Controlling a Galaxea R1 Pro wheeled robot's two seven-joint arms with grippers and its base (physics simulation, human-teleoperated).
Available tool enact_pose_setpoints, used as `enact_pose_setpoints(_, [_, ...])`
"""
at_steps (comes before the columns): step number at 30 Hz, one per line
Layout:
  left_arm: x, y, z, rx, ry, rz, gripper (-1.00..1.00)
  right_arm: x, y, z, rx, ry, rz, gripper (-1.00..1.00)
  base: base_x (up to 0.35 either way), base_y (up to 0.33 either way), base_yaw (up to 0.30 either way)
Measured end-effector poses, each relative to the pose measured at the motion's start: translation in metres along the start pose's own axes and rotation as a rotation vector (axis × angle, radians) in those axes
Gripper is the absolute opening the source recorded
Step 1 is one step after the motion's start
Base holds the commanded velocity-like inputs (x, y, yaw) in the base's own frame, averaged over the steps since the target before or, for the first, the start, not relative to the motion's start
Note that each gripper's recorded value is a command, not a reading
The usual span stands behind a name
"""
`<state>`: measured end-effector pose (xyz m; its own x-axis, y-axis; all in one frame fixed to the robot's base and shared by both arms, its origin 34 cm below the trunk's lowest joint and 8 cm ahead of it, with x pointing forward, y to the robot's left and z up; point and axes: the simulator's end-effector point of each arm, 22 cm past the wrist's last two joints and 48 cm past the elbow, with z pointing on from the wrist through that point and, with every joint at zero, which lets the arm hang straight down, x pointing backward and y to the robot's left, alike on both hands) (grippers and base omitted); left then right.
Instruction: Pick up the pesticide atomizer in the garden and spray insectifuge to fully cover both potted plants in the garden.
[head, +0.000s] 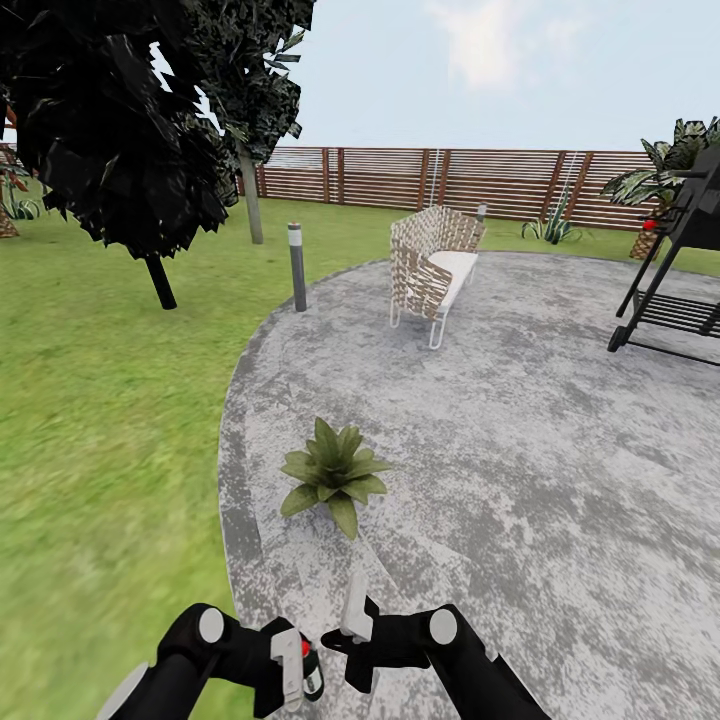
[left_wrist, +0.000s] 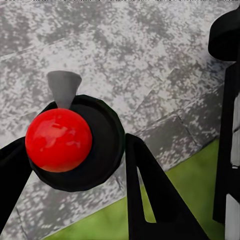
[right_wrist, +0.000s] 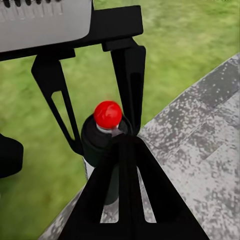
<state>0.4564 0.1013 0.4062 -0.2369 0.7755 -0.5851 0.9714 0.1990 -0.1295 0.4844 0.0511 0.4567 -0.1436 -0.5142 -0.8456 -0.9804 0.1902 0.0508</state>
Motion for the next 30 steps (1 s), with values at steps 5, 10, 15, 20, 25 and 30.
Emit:
enact_pose_setpoints(5, [-0.003, 0.0, 0.001, 0.001, -0.005, 0.0, -1.0, 0.0, 0.0, 0.0, 0.0, 0.0, 0.0, -1.0, 0.0, 0.0, 0.0])
enact_pose_setpoints(10, [-0.01, 0.0, 0.001, -0.004, -0.017, 0.005, -1.0, 0.0, 0.0, 0.0, 0.0, 0.0, 0.0, -1.0, 0.0, 0.0, 0.0])
enact_pose_setpoints(15, [-0.015, 0.001, 0.001, -0.006, -0.024, 0.009, -1.0, 0.0, 0.0, 0.0, 0.0, 0.0, 0.0, -1.0, 0.0, 0.0, 0.0])
enact_pose_setpoints(20, [-0.015, 0.0, 0.001, -0.004, -0.025, 0.009, -1.0, 0.0, 0.0, 0.0, 0.0, 0.0, 0.0, -1.0, 0.0, 0.0, 0.0])
enact_pose_setpoints(25, [-0.015, 0.0, 0.001, -0.002, -0.026, 0.01, -1.0, 0.0, 0.0, 0.0, 0.0, 0.001, 0.0, -1.0, 0.0, 0.0, 0.0])
enact_pose_setpoints(30, [-0.015, 0.0, 0.001, -0.001, -0.027, 0.008, -1.0, 0.0, 0.0, 0.0, 0.001, 0.0, 0.001, -1.0, 0.0, 0.0, 0.0])
